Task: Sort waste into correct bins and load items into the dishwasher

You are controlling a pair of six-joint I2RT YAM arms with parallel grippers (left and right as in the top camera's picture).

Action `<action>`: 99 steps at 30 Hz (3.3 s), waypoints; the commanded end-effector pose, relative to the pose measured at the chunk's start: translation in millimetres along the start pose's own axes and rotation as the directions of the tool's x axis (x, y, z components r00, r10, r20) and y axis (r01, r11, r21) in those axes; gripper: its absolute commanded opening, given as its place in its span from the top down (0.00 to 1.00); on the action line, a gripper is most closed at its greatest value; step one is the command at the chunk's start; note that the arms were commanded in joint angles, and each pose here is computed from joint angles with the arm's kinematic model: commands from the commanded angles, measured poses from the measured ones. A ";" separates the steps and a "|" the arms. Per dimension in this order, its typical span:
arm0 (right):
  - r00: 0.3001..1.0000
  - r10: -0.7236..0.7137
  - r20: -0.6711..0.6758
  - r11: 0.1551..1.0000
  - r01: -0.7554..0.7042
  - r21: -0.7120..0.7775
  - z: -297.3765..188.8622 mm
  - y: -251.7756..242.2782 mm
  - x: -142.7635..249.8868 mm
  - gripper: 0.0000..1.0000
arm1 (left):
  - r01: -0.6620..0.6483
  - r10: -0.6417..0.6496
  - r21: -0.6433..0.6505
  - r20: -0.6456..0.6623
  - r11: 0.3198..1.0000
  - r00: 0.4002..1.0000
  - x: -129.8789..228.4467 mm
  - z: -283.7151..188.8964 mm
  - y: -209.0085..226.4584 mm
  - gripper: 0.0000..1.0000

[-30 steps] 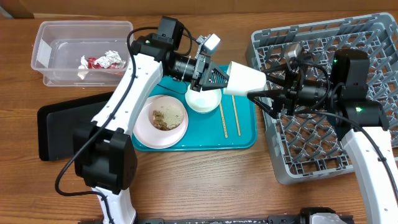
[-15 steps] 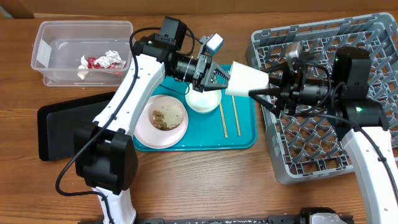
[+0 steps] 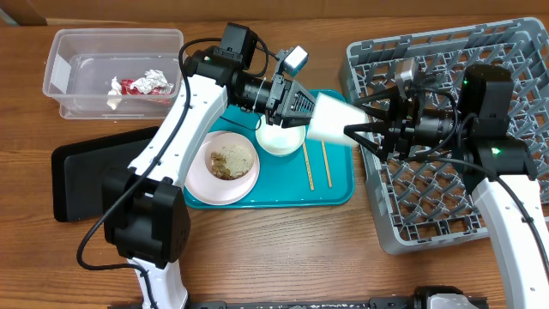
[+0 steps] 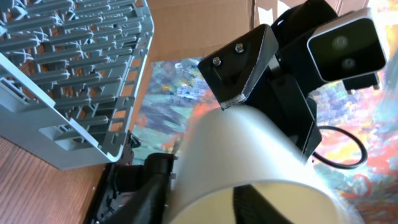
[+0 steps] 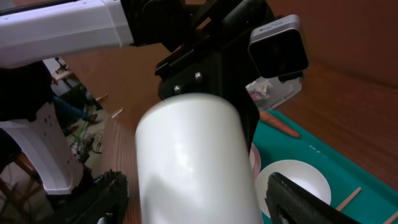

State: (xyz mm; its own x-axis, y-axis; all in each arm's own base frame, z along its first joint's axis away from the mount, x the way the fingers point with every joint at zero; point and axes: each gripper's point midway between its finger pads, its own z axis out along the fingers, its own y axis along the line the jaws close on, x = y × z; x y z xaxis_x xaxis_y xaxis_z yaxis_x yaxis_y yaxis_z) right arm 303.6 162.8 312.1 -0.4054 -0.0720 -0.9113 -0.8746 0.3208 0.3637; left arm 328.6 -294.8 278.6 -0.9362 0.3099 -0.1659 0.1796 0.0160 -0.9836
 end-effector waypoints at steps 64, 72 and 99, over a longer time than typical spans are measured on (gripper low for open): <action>0.755 0.571 0.323 0.166 -0.491 0.855 -176.6 -106.9 94.8 0.10 | -0.173 -0.227 -0.691 -0.447 0.701 0.865 145.5 38.5 142.0 0.23; 0.725 0.599 0.341 0.120 -0.502 0.856 -185.5 -103.4 104.9 0.09 | -0.131 -0.227 -0.673 -0.416 0.728 0.881 145.0 60.2 148.3 0.22; 0.723 0.603 0.337 0.118 -0.499 0.859 -185.8 -102.6 106.5 0.08 | -0.079 -0.281 -0.555 -0.532 0.828 0.799 190.4 150.3 173.8 0.47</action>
State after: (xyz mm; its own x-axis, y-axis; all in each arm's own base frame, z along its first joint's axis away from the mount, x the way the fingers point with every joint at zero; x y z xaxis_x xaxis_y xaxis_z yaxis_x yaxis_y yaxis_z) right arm 298.2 -49.7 200.0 -0.7546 0.4609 -0.4669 0.3306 0.8819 0.3362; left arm 138.3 -372.8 62.5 -0.6339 0.7545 0.1702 0.4323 0.5280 -0.7309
